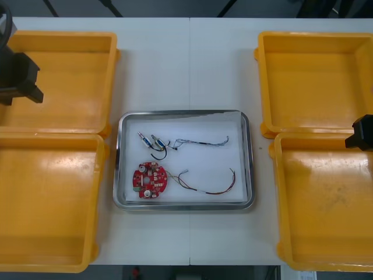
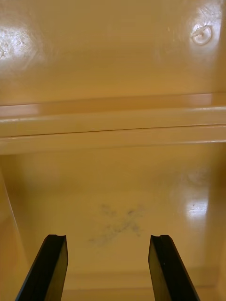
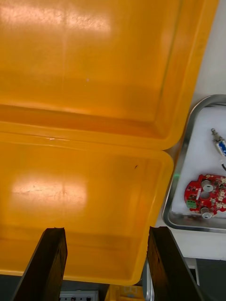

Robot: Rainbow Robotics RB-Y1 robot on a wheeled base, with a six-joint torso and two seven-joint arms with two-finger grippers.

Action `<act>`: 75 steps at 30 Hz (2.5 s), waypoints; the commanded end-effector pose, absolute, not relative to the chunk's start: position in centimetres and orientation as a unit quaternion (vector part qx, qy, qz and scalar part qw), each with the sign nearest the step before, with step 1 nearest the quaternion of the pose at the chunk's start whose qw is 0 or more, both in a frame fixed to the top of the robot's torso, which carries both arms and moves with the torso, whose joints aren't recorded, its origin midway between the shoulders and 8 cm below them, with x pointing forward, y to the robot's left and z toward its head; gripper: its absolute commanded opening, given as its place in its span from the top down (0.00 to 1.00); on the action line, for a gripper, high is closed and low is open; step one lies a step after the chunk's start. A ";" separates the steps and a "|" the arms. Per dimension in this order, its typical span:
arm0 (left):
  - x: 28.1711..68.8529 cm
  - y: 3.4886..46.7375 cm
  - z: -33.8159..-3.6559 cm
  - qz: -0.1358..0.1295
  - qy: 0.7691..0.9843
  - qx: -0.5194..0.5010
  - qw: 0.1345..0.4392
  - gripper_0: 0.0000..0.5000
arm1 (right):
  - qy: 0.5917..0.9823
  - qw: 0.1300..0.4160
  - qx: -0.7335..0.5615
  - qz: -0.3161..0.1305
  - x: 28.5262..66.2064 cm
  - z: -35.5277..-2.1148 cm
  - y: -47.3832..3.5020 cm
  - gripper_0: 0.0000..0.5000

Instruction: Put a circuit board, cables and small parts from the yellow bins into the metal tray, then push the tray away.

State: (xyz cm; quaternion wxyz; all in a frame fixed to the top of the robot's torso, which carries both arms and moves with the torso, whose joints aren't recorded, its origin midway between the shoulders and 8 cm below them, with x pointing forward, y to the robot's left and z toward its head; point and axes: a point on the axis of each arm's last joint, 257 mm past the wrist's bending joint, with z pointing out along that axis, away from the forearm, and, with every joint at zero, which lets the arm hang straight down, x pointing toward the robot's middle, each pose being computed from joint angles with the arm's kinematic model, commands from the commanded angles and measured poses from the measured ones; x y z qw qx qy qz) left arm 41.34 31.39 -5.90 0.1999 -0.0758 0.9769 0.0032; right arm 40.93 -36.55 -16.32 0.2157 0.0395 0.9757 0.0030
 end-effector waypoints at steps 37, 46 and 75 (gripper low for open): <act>38.9 40.2 -12.9 0.043 0.963 -0.067 0.258 0.00 | 0.831 0.213 -0.513 -0.017 36.8 -19.3 -7.7 0.00; 38.9 40.1 -12.9 0.042 0.963 -0.068 0.257 0.00 | 0.763 0.227 -0.603 -0.042 34.6 -22.5 -2.5 0.00; 38.4 39.6 -13.8 0.031 0.967 -0.067 0.244 0.00 | 0.720 0.207 -0.660 -0.056 32.7 -30.2 2.7 0.00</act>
